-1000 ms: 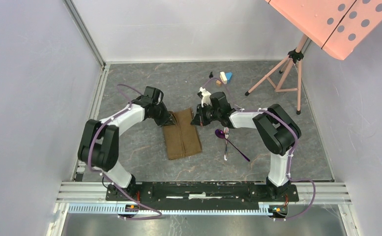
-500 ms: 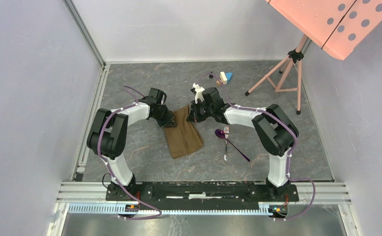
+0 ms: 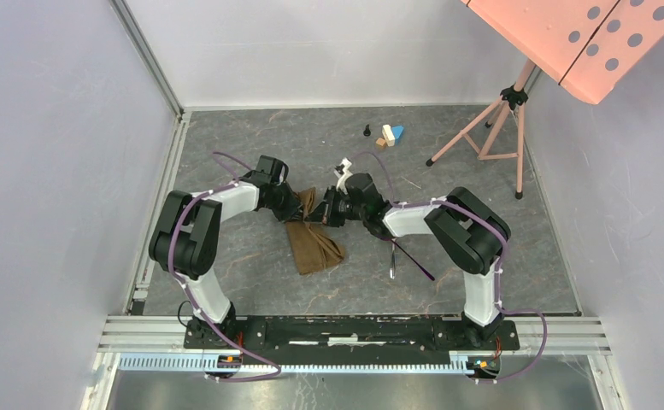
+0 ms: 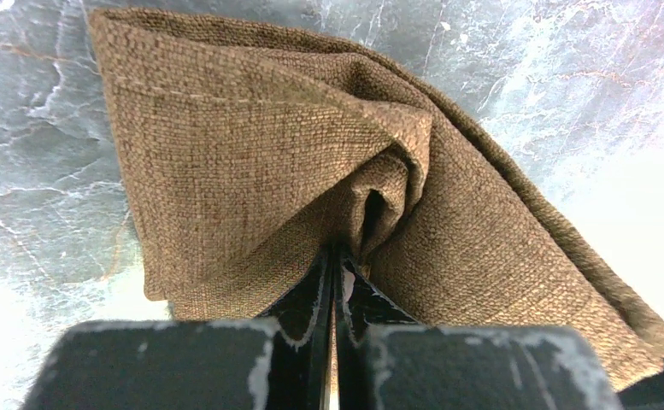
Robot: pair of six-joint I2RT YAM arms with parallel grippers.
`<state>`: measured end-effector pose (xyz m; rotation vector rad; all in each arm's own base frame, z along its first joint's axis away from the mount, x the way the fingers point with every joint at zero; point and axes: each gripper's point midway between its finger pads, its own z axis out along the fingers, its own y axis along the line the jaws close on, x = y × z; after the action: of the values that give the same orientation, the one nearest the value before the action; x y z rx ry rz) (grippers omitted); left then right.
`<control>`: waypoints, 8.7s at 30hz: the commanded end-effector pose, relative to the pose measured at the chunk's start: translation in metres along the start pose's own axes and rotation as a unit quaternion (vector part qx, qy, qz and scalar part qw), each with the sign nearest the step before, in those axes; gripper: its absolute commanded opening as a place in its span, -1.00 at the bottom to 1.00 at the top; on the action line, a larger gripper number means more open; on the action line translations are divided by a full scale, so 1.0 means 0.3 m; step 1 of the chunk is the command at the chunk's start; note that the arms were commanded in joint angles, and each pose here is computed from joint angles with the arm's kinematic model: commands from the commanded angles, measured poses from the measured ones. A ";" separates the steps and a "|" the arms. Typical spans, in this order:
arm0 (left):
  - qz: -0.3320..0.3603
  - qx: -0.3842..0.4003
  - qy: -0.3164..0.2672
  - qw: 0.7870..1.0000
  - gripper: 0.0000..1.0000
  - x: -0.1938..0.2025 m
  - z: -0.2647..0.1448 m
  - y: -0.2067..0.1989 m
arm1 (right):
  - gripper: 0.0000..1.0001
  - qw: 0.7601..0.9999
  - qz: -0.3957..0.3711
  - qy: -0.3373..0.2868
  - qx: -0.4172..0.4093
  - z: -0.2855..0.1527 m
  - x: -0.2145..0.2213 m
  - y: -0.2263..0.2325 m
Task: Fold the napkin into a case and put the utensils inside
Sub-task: Fold the 2/3-rectangle-folded napkin at the center of the board, then grasp the top corner of the smaller rectangle folded napkin from the folded napkin.
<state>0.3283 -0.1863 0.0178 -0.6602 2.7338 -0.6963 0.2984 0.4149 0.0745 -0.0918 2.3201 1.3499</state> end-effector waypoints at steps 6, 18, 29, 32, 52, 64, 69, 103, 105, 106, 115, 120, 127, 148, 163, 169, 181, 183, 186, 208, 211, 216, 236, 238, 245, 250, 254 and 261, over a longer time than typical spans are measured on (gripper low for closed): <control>0.003 0.006 -0.016 1.000 -0.87 -0.006 -0.037 -0.008 | -1.00 0.987 0.144 -0.056 -0.048 0.005 -0.008 0.018; -0.019 0.023 -0.023 0.999 -0.54 -0.049 -0.207 0.087 | -1.00 0.990 0.132 -0.053 -0.014 0.015 -0.008 -0.019; -0.042 0.020 0.007 0.999 -0.62 0.003 -0.110 0.143 | -1.00 0.985 0.157 -0.066 0.015 0.074 -0.035 0.028; -0.045 0.020 0.008 0.999 -0.65 0.010 -0.106 0.151 | -1.00 0.982 0.172 -0.069 0.022 0.097 -0.026 0.034; -0.028 -0.010 0.002 1.000 -0.76 0.021 -0.096 0.209 | -1.00 0.982 0.180 -0.038 0.042 0.207 0.074 -0.013; 0.011 0.018 -0.009 1.000 0.09 0.062 -0.234 0.159 | -1.00 0.984 0.171 -0.033 0.038 0.204 0.091 -0.039; 0.027 0.017 0.013 0.999 0.11 0.117 -0.232 0.153 | -0.98 0.984 0.171 -0.035 0.032 0.203 0.084 -0.027; -0.028 -0.037 0.029 0.999 -0.68 0.212 -0.092 0.310 | 0.51 0.970 -0.235 -0.048 0.034 -0.033 -0.159 0.039; -0.030 -0.036 0.029 0.998 -0.68 0.215 -0.092 0.310 | 0.46 0.969 -0.237 -0.053 0.042 -0.020 -0.179 0.038; -0.031 -0.035 0.029 0.998 -0.69 0.216 -0.091 0.309 | 0.44 0.969 -0.237 -0.052 0.044 -0.011 -0.181 0.034; -0.045 -0.018 0.029 0.998 -0.70 0.227 -0.083 0.298 | 0.24 0.972 -0.220 -0.064 0.044 0.051 -0.200 0.056; -0.049 -0.012 0.027 0.998 -0.70 0.231 -0.081 0.291 | 0.24 0.972 -0.219 -0.064 0.058 0.083 -0.189 0.066; -0.050 -0.011 0.027 0.998 -0.71 0.238 -0.083 0.294 | 0.08 0.963 -0.235 -0.073 0.107 0.086 -0.188 0.057; -0.048 -0.010 0.018 0.999 -0.72 0.230 -0.098 0.287 | -0.03 0.939 -0.276 -0.085 0.188 0.118 -0.165 0.067; -0.026 -0.010 -0.011 1.000 -0.19 0.199 -0.176 0.259 | -1.00 0.943 -0.276 -0.103 0.157 0.128 -0.188 0.116; -0.005 -0.050 -0.103 0.993 0.27 0.016 -0.390 0.239 | -1.00 0.954 -0.252 -0.093 0.134 0.126 -0.182 0.108; 0.179 -0.031 -0.093 0.979 -0.46 -0.209 -0.297 0.089 | -1.00 0.969 -0.213 -0.084 0.095 0.113 -0.175 0.092; 0.196 -0.013 -0.101 0.975 -0.42 -0.223 -0.275 0.057 | -1.00 0.970 -0.211 -0.084 0.091 0.110 -0.174 0.091; 0.247 -0.060 -0.108 0.961 -0.38 -0.254 -0.259 0.038 | -1.00 0.970 -0.209 -0.084 0.089 0.108 -0.174 0.089; 0.315 -0.152 -0.116 0.929 -0.23 -0.276 -0.131 0.019 | -1.00 0.974 -0.197 -0.081 0.082 0.110 -0.164 0.072; 0.316 -0.158 -0.115 0.929 -0.17 -0.276 -0.121 0.027 | -1.00 0.974 -0.197 -0.080 0.081 0.108 -0.162 0.074; 0.322 -0.186 -0.119 0.921 -0.21 -0.285 -0.118 0.045 | -1.00 0.974 -0.196 -0.081 0.082 0.108 -0.163 0.074; 0.316 -0.151 -0.120 0.929 -0.95 -0.253 -0.156 0.019 | -1.00 0.982 -0.171 -0.051 0.066 0.180 -0.130 0.068; 0.308 -0.132 -0.117 0.935 -0.95 -0.243 -0.166 0.016 | -1.00 0.984 -0.159 -0.048 0.057 0.197 -0.119 0.067; 0.299 -0.114 -0.111 0.941 -0.95 -0.235 -0.189 0.014 | -1.00 0.991 -0.123 -0.031 0.037 0.267 -0.076 0.033; 0.281 -0.103 -0.101 0.949 -0.95 -0.224 -0.200 0.020 | -1.00 0.991 -0.128 -0.035 0.036 0.297 -0.080 0.003; 0.267 -0.086 -0.088 0.956 -0.95 -0.207 -0.201 0.029 | -1.00 0.988 -0.143 -0.037 0.043 0.315 -0.093 -0.026; 0.256 -0.090 -0.089 0.958 -0.95 -0.222 -0.203 0.048 | -0.98 0.983 -0.184 -0.014 -0.023 0.299 -0.076 0.025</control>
<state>0.3599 -0.1080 0.0531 -0.0270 2.6833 -0.1634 0.3492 0.4923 0.0314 -0.3937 2.2257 1.1484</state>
